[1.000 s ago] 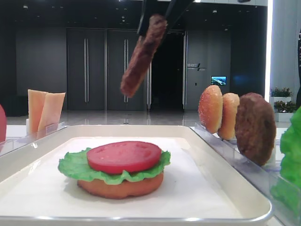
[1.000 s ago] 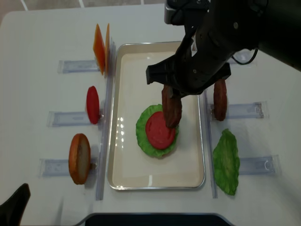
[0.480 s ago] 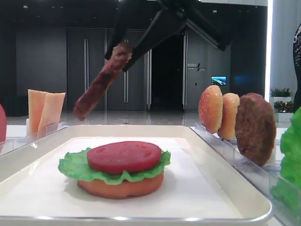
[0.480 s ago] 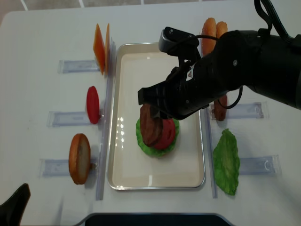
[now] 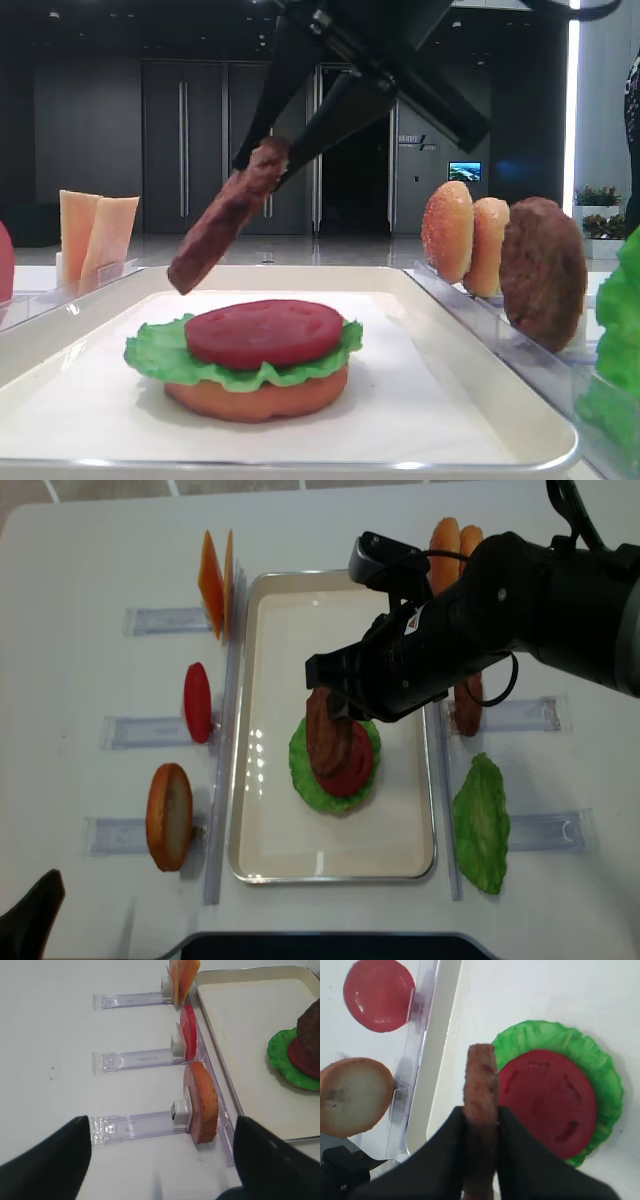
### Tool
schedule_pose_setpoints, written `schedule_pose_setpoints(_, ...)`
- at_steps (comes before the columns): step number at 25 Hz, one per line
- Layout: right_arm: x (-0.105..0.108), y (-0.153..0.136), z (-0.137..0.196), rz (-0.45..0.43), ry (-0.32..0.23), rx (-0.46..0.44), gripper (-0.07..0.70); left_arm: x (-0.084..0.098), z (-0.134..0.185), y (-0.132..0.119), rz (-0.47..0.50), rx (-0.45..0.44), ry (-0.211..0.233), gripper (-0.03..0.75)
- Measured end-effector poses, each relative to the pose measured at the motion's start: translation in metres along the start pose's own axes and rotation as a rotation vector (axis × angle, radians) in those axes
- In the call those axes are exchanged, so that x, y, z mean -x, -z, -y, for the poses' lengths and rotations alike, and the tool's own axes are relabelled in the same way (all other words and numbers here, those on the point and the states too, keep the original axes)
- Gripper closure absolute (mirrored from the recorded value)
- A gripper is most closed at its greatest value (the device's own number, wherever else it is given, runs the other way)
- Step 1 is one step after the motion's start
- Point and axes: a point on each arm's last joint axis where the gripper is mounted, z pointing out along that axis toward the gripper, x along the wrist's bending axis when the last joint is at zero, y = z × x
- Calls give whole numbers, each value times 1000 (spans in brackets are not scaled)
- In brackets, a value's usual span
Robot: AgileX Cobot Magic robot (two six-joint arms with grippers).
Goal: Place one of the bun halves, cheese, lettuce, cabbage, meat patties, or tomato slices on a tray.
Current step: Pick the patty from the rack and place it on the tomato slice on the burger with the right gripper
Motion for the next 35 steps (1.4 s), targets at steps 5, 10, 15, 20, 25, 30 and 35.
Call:
schedule_pose_setpoints(5, 5, -8, -2, -34, -13, -18, 483, 0, 0, 0, 0, 0, -2, 22)
schedule_pose_setpoints(10, 13, -19, -2, -23, -25, -56, 483, 0, 0, 0, 0, 0, -3, 22)
schedule_pose_setpoints(15, 18, -23, -3, -25, -45, -69, 483, 0, 0, 0, 0, 0, -3, 22)
schedule_pose_setpoints(20, 18, -23, -3, -26, -45, -69, 483, 0, 0, 0, 0, 0, -3, 22)
schedule_pose_setpoints(25, 18, -23, -3, -26, -44, -69, 483, 0, 0, 0, 0, 0, -3, 22)
schedule_pose_setpoints(30, 18, -23, -3, -27, -31, -69, 483, 0, 0, 0, 0, 0, -4, 22)
schedule_pose_setpoints(35, 18, -23, -3, -27, -27, -68, 483, 0, 0, 0, 0, 0, -4, 22)
